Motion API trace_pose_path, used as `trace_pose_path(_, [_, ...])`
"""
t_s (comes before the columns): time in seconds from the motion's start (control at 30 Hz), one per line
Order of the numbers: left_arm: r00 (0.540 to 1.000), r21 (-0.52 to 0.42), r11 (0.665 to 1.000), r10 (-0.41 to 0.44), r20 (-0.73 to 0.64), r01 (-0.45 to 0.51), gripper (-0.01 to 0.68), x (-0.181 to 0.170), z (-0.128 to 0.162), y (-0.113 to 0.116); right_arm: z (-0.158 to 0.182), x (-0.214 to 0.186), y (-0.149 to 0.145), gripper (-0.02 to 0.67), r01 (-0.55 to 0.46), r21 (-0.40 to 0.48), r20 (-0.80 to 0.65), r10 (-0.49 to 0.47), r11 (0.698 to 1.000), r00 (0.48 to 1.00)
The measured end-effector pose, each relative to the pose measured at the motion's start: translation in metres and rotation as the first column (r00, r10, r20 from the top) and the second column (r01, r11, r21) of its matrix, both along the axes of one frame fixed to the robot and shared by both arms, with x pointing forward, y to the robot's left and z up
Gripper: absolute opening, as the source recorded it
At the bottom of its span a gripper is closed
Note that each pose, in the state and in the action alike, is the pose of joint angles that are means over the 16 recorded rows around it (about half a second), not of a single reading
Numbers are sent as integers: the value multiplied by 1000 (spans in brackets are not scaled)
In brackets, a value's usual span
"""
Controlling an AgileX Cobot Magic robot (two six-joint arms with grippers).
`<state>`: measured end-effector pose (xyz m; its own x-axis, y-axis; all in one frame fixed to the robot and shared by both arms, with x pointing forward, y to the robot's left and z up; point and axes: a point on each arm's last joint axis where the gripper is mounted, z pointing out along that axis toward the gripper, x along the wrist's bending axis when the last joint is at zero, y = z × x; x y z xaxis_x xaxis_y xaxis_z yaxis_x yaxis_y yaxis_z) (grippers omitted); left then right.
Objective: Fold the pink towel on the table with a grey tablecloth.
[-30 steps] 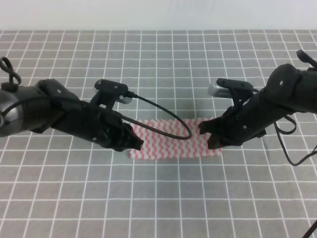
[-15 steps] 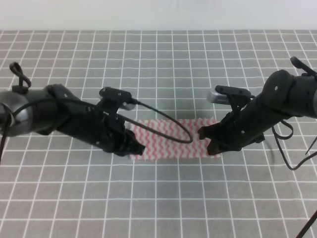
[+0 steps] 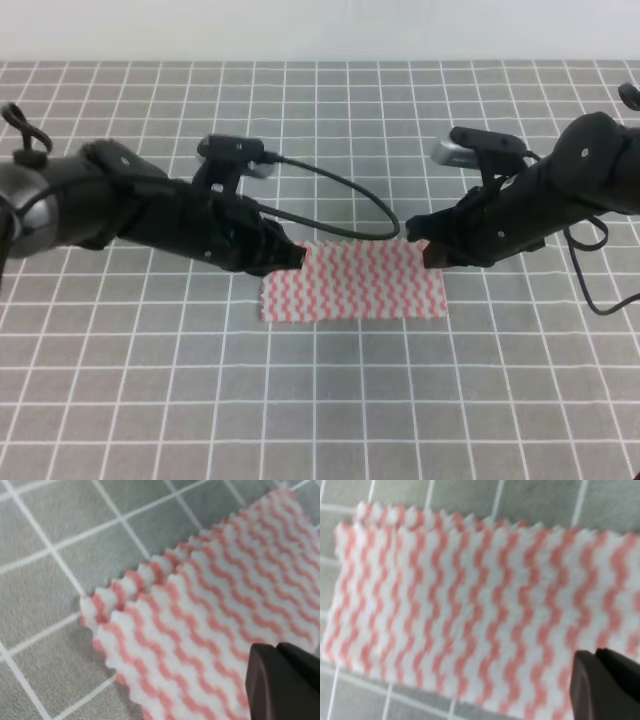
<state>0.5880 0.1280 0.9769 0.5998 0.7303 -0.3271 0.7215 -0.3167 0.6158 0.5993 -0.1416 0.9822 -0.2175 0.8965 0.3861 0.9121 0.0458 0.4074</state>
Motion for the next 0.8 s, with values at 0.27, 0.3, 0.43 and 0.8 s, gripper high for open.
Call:
trace_pose_path(0.27, [998,5,999,33,-60,-33,-4,7,-26,0,-2,5,-7,140,45,10,-6,-45,999,999])
trace_pose_path(0.3, [997,7,999,35,-67,-35,-4,8,-29,0,-4,5,-8,156,49,10,-10,-49,999,999])
trace_pose_path(0.43, [995,15,999,41,-86,-40,-4,10,-38,2,-10,7,-8,211,57,9,-31,-57,998,998])
trace_pose_path(0.8, [993,19,999,47,-110,-45,-3,11,-47,3,-31,10,-7,243,74,4,-84,-74,997,994])
